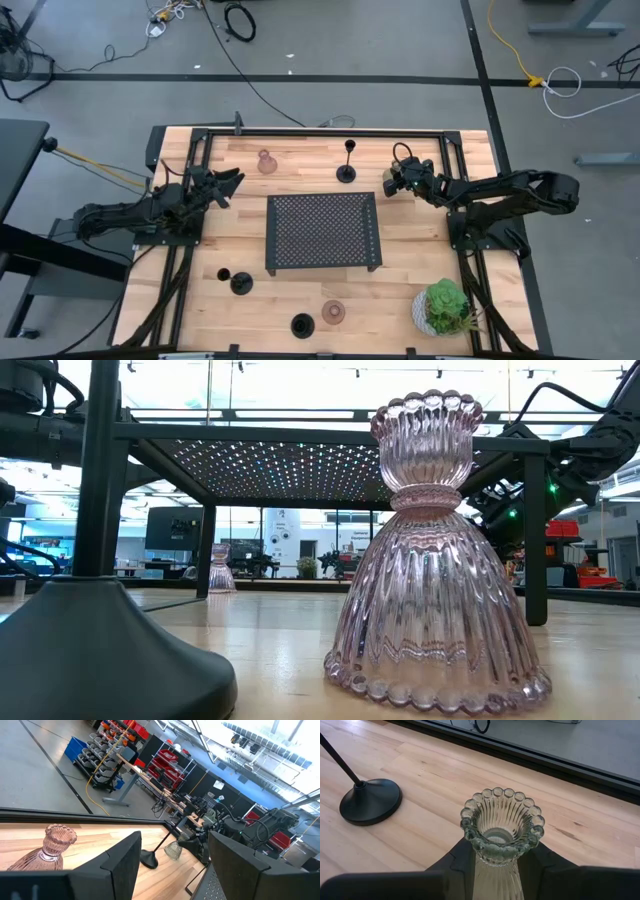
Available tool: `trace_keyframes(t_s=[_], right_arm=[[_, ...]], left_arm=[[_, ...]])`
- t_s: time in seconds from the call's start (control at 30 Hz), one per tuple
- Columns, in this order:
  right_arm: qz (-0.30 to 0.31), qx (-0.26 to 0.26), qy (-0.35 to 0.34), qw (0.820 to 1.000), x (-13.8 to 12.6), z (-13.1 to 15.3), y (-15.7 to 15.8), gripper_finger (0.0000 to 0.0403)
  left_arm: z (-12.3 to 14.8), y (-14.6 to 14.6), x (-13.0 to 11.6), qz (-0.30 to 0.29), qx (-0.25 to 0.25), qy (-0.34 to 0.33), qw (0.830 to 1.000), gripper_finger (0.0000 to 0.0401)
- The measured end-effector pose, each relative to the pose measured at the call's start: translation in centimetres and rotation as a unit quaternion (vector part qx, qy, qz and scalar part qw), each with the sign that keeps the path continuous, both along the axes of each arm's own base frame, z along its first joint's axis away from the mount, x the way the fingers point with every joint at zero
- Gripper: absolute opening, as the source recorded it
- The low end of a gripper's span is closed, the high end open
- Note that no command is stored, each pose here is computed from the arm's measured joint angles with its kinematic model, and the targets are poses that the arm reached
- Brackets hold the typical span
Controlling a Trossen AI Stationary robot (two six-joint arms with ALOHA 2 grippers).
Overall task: Pick & Place candle stick holders
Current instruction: Put the green candle holder on the shelf
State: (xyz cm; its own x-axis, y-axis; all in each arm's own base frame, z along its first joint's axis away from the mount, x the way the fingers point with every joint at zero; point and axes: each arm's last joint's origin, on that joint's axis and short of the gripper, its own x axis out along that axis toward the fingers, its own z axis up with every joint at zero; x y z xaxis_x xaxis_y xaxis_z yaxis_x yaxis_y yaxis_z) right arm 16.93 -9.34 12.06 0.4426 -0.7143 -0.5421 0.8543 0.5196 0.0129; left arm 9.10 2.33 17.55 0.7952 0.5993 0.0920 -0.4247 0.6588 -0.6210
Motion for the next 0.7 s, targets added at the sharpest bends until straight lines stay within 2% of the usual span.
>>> trace_keyframes(t_s=[0.37, 0.57, 0.7], right_arm=[[0.03, 0.014, -0.01, 0.999, 0.7, 0.5, 0.1, 0.0098], [0.057, 0.017, 0.013, 0.998, 2.0, 2.7, 0.2, 0.0098], [0.068, 0.018, 0.029, 0.997, 2.8, 5.1, 0.3, 0.0098]], left_arm=[[0.0, 0.0, 0.0, 0.0, 0.0, 0.0, 1.0, 0.0234], [0.0, 0.0, 0.0, 0.0, 0.0, 0.0, 1.0, 0.0234], [0.0, 0.0, 0.0, 0.0, 0.0, 0.0, 1.0, 0.0234]])
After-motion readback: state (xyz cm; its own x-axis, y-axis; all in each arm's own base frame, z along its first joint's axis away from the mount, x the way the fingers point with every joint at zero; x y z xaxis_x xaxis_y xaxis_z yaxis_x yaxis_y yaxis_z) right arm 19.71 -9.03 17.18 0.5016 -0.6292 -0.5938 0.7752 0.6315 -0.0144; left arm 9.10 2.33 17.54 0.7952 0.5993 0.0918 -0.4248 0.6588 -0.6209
